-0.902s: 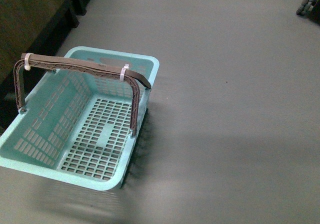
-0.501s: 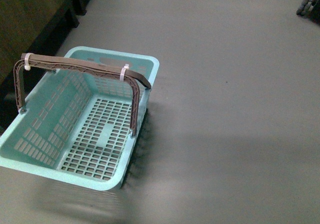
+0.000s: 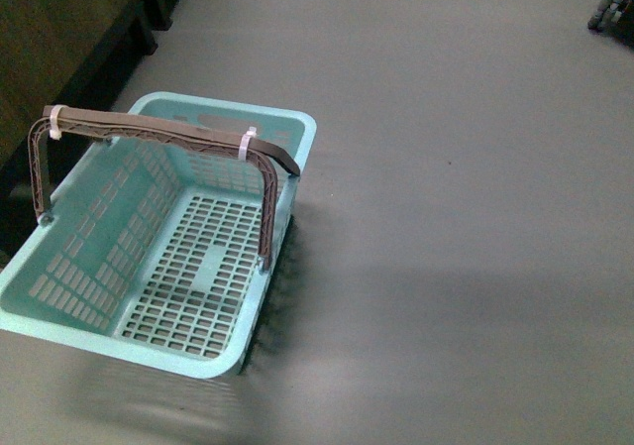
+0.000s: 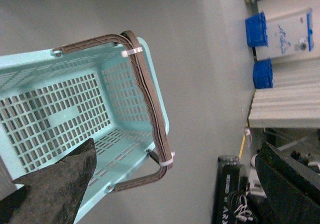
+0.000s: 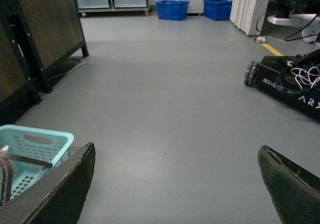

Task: Pick mango and avocado into basket

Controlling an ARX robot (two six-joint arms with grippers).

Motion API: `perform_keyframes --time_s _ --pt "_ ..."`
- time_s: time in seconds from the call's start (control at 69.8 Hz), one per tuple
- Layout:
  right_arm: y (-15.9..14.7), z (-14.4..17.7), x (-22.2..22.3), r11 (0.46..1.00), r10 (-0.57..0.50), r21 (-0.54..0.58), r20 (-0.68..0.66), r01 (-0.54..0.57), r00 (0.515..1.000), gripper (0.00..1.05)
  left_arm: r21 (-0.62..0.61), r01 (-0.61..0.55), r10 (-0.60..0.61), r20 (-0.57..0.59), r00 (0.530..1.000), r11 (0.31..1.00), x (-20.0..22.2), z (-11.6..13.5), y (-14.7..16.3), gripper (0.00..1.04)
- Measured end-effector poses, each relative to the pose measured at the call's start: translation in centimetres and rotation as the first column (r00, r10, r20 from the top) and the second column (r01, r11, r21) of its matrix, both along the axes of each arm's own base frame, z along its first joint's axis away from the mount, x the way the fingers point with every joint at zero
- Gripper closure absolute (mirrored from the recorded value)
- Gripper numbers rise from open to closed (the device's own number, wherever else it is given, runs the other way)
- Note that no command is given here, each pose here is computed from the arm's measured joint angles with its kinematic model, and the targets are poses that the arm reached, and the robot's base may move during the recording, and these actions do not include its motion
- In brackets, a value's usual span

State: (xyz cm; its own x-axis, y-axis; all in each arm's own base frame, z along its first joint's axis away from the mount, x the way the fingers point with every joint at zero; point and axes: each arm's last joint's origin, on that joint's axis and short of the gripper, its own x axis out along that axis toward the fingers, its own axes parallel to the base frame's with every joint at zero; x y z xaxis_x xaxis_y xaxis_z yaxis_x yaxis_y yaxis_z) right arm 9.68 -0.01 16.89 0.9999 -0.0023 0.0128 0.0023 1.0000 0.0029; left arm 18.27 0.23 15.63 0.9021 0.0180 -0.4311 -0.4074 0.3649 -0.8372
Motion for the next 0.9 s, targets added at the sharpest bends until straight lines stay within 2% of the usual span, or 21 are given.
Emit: perform_keyframes --time_s 0.143,0.315,0.544,0.802,0.902 --pt "0.0 0.0 0.0 1.000 0.000 0.000 0.000 0.000 1.000 0.09 -0.042 -0.018 0.012 -0.124 0.992 0.999 5.9 -3.2 -2.3 0.08" --pt "0.0 0.0 0.0 1.000 0.000 0.000 0.000 0.000 1.000 0.09 -0.045 -0.029 0.015 -0.282 0.959 0.999 13.8 -9.3 -5.6 0.09" --pt "0.0 0.0 0.0 1.000 0.000 0.000 0.000 0.000 1.000 0.09 -0.068 0.007 -0.024 -0.252 0.967 0.998 20.1 -12.1 -7.9 0.09" --pt "0.0 0.0 0.0 1.000 0.000 0.000 0.000 0.000 1.000 0.09 -0.079 0.027 -0.044 -0.227 0.973 0.997 24.3 -14.5 -8.8 0.09" --pt "0.0 0.0 0.0 1.000 0.000 0.000 0.000 0.000 1.000 0.09 -0.077 0.044 -0.059 -0.218 0.974 0.996 25.1 -14.9 -8.9 0.24"
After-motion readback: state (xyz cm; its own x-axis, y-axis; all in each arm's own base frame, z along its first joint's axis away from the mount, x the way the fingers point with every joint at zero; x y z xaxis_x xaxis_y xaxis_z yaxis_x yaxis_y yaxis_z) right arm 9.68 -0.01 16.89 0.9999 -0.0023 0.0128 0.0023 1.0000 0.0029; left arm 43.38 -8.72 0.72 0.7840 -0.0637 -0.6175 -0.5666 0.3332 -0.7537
